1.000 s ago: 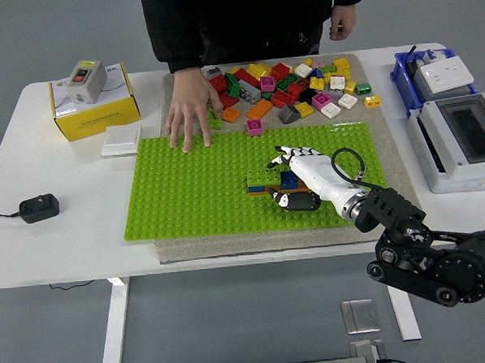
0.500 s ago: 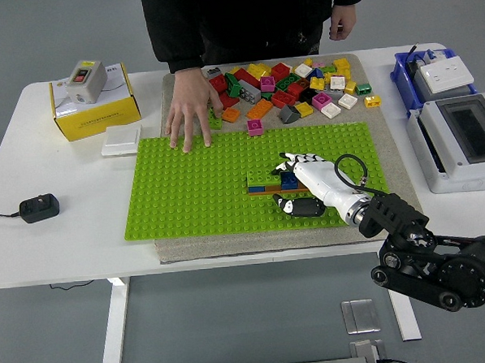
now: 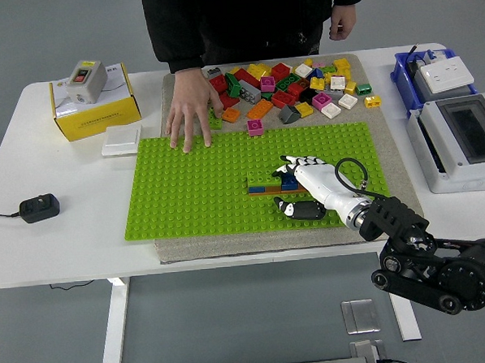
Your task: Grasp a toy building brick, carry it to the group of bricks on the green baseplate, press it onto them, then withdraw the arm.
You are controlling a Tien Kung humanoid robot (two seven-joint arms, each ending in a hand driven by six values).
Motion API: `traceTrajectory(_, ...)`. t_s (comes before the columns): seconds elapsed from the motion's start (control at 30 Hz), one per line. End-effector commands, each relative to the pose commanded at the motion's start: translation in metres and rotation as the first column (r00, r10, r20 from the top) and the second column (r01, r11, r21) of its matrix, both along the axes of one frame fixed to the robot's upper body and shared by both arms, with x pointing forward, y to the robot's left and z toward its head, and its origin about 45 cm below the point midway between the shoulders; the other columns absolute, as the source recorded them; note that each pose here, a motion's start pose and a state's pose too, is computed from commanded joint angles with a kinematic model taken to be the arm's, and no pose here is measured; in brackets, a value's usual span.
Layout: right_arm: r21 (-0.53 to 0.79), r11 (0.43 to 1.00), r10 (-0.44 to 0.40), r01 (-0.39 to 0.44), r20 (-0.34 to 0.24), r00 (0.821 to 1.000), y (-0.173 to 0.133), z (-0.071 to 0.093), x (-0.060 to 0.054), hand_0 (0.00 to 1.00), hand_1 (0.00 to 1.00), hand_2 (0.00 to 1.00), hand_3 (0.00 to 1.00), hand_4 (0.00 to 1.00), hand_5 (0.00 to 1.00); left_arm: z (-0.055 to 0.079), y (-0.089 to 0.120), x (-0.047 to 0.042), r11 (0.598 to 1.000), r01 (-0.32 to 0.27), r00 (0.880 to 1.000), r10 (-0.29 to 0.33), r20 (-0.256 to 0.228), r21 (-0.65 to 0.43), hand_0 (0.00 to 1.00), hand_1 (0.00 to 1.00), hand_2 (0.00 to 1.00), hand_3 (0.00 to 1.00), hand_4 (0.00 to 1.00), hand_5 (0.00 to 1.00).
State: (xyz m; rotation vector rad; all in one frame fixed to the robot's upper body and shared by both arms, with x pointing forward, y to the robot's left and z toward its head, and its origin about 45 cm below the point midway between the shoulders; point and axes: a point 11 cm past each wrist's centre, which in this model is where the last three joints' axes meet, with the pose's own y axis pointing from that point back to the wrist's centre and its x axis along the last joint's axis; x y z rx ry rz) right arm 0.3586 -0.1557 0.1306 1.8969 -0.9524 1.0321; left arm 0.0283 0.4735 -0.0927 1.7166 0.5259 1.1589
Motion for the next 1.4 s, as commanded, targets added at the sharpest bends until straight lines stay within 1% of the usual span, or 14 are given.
traceTrajectory(0.43, 0.005, 1.000, -0.001, 0.001, 0.001, 1.000, 0.001, 0.001, 0.001, 0.998, 0.990, 0.998, 0.758, 0.610, 0.504, 0.000, -0.001, 0.0015, 1.000, 0.001, 1.000, -0.001, 0.004, -0.001, 0.609, 0.596, 0.487, 0.592, 0.137, 0.698)
traceTrajectory(0.73, 0.032, 0.999, -0.003, 0.002, 0.028, 1.000, 0.004, 0.016, 0.009, 0.998, 0.990, 0.998, 0.755, 0.612, 0.506, 0.000, 0.000, 0.0017, 1.000, 0.000, 1.000, 0.000, 0.003, -0.001, 0.610, 0.597, 0.488, 0.592, 0.137, 0.701)
traceTrajectory(0.83, 0.038, 0.999, 0.005, -0.006, 0.035, 0.999, 0.008, 0.020, 0.009, 0.998, 0.990, 0.998, 0.755, 0.612, 0.506, 0.000, 0.000, 0.0019, 1.000, 0.000, 1.000, 0.000, 0.003, -0.001, 0.610, 0.597, 0.488, 0.592, 0.137, 0.701)
traceTrajectory(1.13, 0.039, 0.999, 0.036, -0.037, 0.034, 0.999, 0.021, 0.020, 0.006, 0.998, 0.989, 0.998, 0.755, 0.613, 0.509, 0.000, 0.000, 0.0017, 1.000, 0.000, 1.000, 0.000, 0.002, 0.001, 0.611, 0.598, 0.489, 0.593, 0.139, 0.705)
traceTrajectory(1.4, 0.028, 0.999, 0.042, -0.043, 0.027, 0.999, 0.025, 0.017, 0.008, 0.998, 0.989, 0.998, 0.755, 0.617, 0.516, 0.001, 0.001, 0.0028, 1.000, 0.002, 1.000, -0.002, 0.003, 0.001, 0.611, 0.598, 0.489, 0.593, 0.138, 0.706)
